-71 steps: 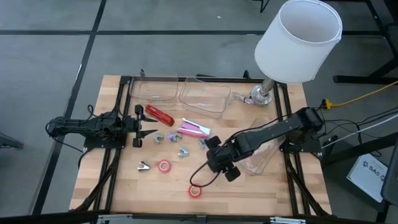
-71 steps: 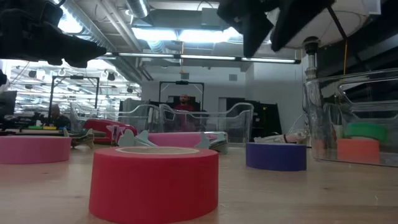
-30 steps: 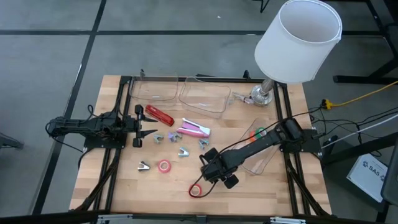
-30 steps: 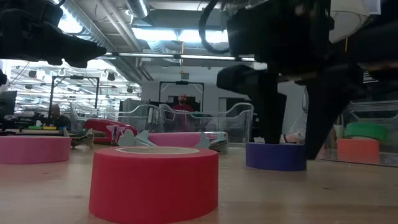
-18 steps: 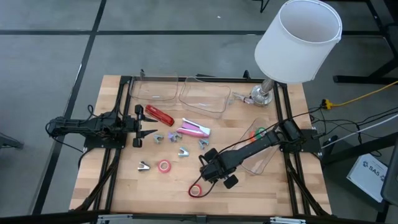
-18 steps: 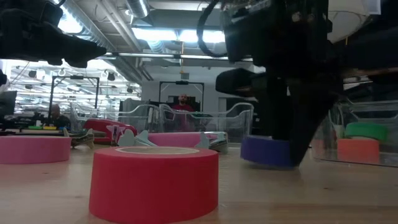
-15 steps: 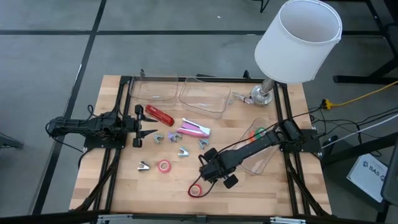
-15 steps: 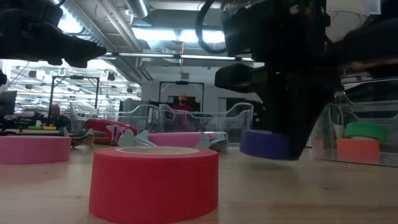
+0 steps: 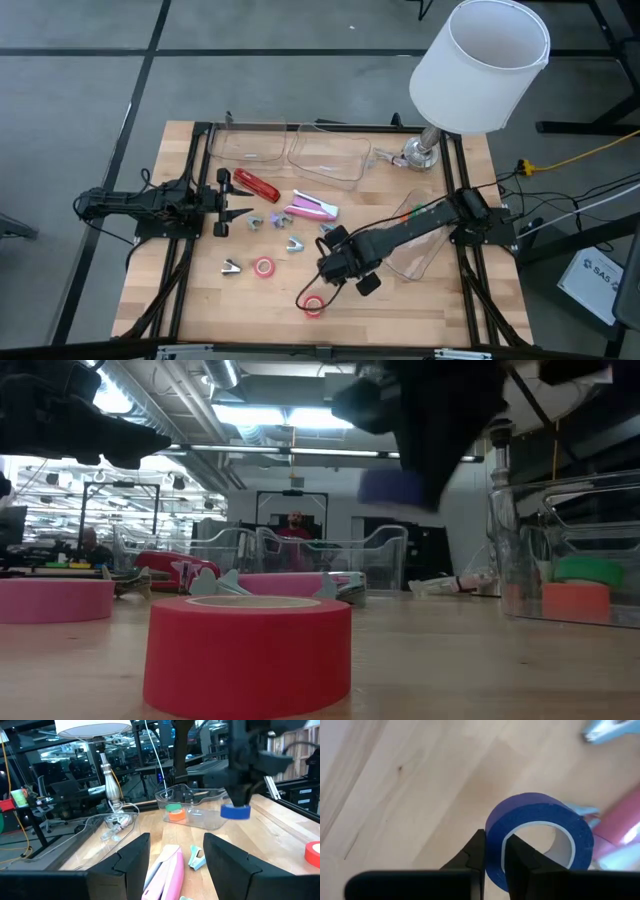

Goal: Pick and place Stapler, Stapler remover, tape
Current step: Put the blue tape into the bottom transparent bin

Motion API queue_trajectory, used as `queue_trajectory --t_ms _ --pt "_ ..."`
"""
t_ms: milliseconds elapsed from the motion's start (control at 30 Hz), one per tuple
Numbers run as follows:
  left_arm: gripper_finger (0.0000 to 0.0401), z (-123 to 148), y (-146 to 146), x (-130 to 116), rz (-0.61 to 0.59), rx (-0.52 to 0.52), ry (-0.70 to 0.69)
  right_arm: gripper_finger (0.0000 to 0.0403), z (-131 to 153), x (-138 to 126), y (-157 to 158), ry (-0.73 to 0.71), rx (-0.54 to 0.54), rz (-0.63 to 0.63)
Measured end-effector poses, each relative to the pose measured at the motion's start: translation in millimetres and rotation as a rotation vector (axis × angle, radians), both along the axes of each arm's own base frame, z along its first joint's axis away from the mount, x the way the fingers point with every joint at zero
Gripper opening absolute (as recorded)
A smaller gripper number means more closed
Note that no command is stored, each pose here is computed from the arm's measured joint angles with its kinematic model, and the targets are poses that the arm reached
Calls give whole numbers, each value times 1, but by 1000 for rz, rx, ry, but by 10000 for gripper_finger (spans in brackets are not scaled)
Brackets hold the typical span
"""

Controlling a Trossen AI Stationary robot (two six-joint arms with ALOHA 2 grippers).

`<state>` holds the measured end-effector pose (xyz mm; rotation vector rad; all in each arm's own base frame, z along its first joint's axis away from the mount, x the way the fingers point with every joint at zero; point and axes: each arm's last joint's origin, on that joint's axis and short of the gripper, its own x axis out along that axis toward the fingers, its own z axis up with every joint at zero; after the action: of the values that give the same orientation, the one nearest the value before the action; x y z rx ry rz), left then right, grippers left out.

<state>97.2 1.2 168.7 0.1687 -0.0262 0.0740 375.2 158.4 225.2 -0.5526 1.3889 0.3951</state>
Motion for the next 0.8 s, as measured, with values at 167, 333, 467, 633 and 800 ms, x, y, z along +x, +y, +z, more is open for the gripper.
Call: queue_trajectory --t_ms 167,333,467,633,800 --pt "182 0 0 0 0 0 0 41 25 -8 -11 -35 16 -41" --pt "182 0 0 0 0 0 0 41 53 -27 -23 -64 -66 -125" --pt "182 0 0 0 0 0 0 41 71 -44 -35 -48 -91 -238" --pt "182 0 0 0 0 0 0 42 81 -68 -49 -8 -106 -359" --pt "182 0 0 0 0 0 0 42 75 -100 -67 -34 -81 -512"
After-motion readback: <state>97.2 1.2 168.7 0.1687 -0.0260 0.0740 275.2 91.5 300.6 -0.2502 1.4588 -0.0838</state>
